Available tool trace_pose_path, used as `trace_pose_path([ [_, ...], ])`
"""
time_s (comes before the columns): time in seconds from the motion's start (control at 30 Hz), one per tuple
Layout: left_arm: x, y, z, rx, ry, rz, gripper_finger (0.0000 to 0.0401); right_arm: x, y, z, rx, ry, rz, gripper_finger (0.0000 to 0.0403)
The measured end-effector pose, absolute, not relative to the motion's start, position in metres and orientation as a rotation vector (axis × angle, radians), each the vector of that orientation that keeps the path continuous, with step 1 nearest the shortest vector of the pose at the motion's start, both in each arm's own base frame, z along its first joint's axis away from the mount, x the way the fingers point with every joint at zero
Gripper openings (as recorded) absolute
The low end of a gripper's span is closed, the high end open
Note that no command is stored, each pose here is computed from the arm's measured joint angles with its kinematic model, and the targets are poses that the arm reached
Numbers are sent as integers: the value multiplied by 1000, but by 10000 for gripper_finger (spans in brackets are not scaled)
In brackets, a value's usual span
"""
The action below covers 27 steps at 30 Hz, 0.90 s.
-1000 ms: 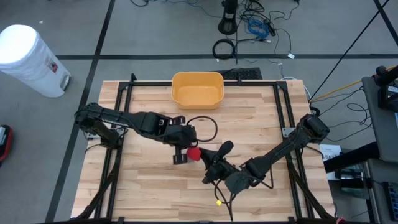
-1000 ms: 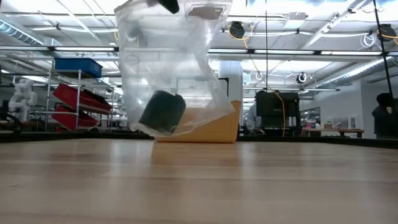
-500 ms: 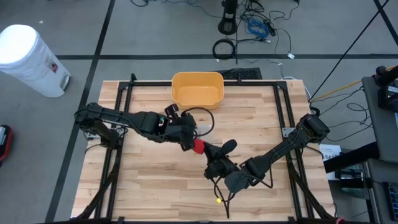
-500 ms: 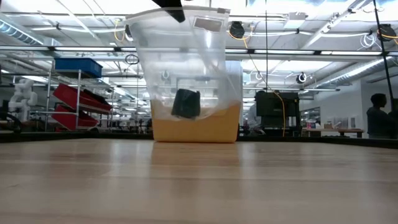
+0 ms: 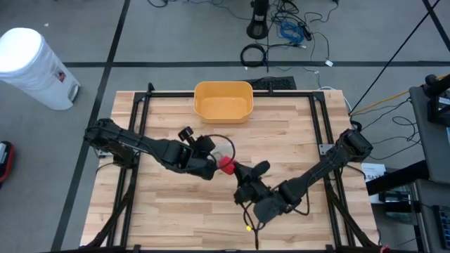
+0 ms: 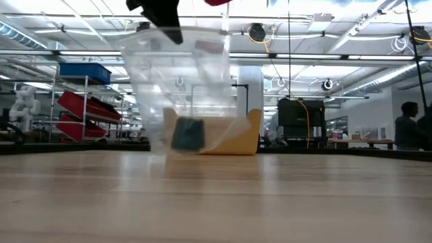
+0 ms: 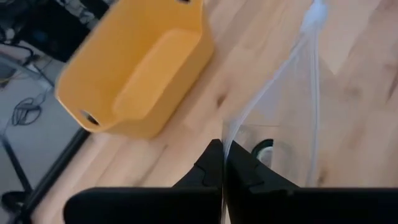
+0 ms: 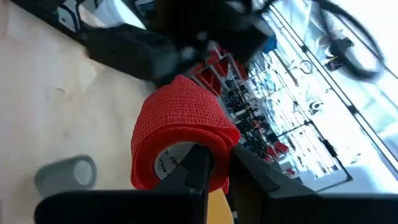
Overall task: Roll bandage
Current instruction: Put the red bandage into the transparent zip bag
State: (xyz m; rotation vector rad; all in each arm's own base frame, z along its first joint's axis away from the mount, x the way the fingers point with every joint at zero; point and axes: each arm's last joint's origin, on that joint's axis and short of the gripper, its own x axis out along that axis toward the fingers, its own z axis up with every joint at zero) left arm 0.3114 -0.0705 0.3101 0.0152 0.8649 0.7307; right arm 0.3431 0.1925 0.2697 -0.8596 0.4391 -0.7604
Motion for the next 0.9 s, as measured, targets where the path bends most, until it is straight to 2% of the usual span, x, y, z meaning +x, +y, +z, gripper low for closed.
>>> trace_pose_path([
  [0.23, 311, -88, 295, -44, 913, 594, 0, 332, 207, 267, -835, 415, -753, 39],
  [0.53, 317, -107, 297, -69, 933, 335, 0, 337, 198, 254, -745, 436, -599, 39],
  [0.8, 318, -104, 297, -75, 931, 347, 0, 345, 193, 255, -652, 412, -493, 39],
  [0.9, 319, -103, 298, -78, 925, 347, 0, 349, 185, 254, -621, 421, -513, 39],
])
